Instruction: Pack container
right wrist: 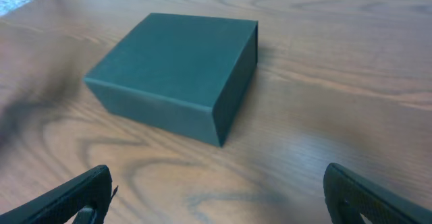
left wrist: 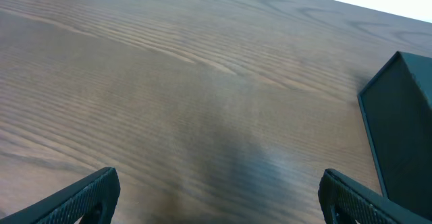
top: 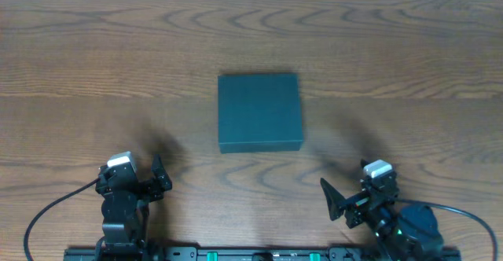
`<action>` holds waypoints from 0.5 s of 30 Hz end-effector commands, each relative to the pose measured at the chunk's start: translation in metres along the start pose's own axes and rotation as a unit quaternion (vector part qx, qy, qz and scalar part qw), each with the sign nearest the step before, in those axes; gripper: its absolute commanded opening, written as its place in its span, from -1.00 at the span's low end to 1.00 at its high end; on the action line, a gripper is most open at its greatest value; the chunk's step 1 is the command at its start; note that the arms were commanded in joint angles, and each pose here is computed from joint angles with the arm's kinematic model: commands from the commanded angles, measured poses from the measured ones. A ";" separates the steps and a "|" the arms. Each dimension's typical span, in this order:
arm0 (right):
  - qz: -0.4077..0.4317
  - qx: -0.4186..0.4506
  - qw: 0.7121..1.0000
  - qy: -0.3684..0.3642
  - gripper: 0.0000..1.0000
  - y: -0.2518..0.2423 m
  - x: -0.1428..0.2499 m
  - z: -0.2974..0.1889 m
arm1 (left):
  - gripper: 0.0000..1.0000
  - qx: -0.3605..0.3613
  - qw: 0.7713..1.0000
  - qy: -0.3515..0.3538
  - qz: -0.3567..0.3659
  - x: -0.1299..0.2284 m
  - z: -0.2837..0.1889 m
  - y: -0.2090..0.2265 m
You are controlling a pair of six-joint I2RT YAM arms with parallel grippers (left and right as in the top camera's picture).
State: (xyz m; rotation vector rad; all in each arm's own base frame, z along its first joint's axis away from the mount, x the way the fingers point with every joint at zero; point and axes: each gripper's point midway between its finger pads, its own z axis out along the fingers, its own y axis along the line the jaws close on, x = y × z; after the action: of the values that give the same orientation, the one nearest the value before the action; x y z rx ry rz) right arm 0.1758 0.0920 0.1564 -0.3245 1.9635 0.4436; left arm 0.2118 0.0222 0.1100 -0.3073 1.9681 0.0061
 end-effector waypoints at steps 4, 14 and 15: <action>-0.013 0.010 1.000 0.016 0.98 -0.009 0.027 0.020 | 0.91 -0.006 1.000 0.005 -0.005 0.006 0.003 0.003; -0.010 0.010 0.999 0.050 0.99 -0.012 0.053 0.030 | 0.90 -0.006 1.000 0.005 -0.005 0.006 0.003 0.003; -0.010 0.010 0.999 0.050 0.99 -0.012 0.053 0.030 | 0.90 -0.006 1.000 0.005 -0.005 0.006 0.003 0.003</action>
State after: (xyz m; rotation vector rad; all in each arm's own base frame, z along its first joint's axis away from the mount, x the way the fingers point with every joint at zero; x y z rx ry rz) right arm 0.1822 0.0942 0.0944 -0.3496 2.0671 0.4156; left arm 0.2118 0.0222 0.1100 -0.3072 1.9680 0.0067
